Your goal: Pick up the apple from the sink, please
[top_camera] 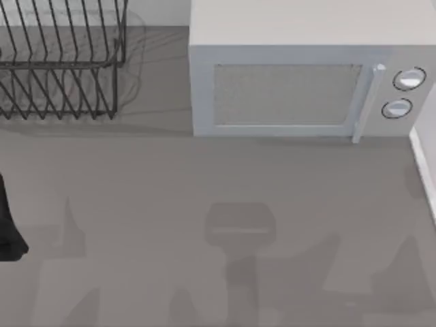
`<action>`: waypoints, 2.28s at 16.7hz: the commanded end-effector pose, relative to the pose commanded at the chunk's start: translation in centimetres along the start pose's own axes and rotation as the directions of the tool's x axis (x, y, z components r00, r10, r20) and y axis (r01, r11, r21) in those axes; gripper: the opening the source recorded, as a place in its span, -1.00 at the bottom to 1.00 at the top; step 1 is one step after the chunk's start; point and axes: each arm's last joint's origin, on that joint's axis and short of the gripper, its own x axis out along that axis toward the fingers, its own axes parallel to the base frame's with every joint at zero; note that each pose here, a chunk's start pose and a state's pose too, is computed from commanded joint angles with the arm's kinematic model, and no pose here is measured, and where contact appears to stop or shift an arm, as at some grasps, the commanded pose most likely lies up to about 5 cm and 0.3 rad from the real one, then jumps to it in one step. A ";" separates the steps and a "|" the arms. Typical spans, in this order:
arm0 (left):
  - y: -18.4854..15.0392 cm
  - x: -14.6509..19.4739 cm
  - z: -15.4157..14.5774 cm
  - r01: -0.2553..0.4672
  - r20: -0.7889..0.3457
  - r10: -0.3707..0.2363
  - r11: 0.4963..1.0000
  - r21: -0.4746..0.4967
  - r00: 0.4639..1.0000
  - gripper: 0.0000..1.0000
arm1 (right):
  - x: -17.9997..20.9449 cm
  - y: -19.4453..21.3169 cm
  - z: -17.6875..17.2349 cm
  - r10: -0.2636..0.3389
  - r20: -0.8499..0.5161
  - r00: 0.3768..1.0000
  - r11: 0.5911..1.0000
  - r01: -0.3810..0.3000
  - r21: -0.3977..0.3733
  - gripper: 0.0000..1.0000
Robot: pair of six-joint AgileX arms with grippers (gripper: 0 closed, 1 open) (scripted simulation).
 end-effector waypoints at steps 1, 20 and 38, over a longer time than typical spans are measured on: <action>0.0 0.0 0.0 0.000 0.000 0.000 1.000 0.000 1.000 1.00 | 1.5 -0.5 1.4 0.002 -0.086 0.996 1.000 -0.002 -0.004 1.00; 0.0 0.0 0.0 0.000 0.000 0.000 1.000 0.000 1.000 1.00 | 21.6 -5.5 4.4 0.094 -0.739 0.667 0.995 -0.094 0.042 1.00; 0.0 0.0 0.0 0.000 0.000 0.000 1.000 0.000 1.000 1.00 | 31.8 -4.3 -6.9 0.095 -0.740 0.666 0.995 -0.091 0.045 0.85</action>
